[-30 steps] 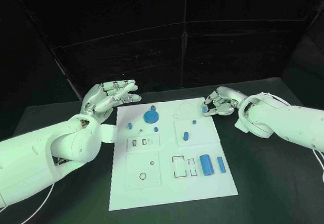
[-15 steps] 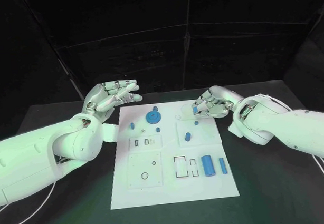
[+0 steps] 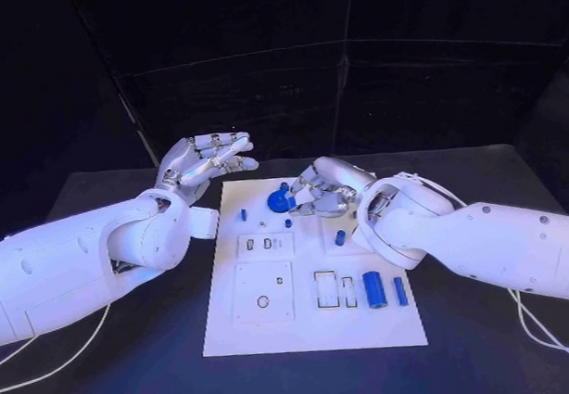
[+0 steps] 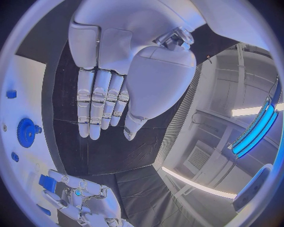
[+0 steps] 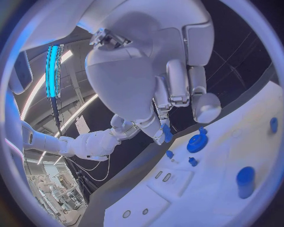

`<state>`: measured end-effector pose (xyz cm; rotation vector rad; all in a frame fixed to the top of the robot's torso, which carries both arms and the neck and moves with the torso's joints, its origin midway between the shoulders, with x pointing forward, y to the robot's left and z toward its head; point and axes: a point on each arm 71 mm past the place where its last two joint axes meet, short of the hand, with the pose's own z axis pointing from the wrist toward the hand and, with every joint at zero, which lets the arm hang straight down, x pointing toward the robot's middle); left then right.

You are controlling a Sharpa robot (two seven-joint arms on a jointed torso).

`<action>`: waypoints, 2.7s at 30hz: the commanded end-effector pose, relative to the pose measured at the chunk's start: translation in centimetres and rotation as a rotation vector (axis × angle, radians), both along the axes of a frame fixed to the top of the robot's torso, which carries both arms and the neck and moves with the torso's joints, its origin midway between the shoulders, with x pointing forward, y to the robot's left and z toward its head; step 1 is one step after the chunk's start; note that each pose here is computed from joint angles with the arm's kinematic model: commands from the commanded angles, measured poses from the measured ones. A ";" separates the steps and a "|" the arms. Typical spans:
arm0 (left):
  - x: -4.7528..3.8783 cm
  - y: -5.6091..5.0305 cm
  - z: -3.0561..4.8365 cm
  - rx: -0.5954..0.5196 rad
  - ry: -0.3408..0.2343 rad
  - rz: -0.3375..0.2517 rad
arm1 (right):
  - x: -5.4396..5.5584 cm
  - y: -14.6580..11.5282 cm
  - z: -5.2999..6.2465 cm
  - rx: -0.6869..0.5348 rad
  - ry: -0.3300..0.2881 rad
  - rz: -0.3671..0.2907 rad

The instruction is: Assemble the parts on the task board

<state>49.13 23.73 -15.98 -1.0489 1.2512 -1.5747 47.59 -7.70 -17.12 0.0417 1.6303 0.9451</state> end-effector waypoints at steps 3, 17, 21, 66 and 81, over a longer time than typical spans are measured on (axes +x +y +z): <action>0.14 -0.1 0.18 -0.008 -0.007 -0.004 | 0.0 1.6 -1.4 -0.099 0.008 0.009; 0.46 -0.1 0.46 -0.005 -0.014 0.001 | -0.5 4.5 -4.2 -0.186 0.044 0.063; 0.50 -0.1 0.47 -0.005 -0.014 0.001 | -0.7 4.9 -4.6 -0.202 0.052 0.073; 0.56 -0.1 0.42 -0.003 -0.007 -0.002 | -0.5 4.3 -5.8 -0.318 0.094 0.047; 0.57 -0.1 0.42 -0.004 -0.007 -0.002 | -0.5 4.3 -5.9 -0.337 0.110 0.030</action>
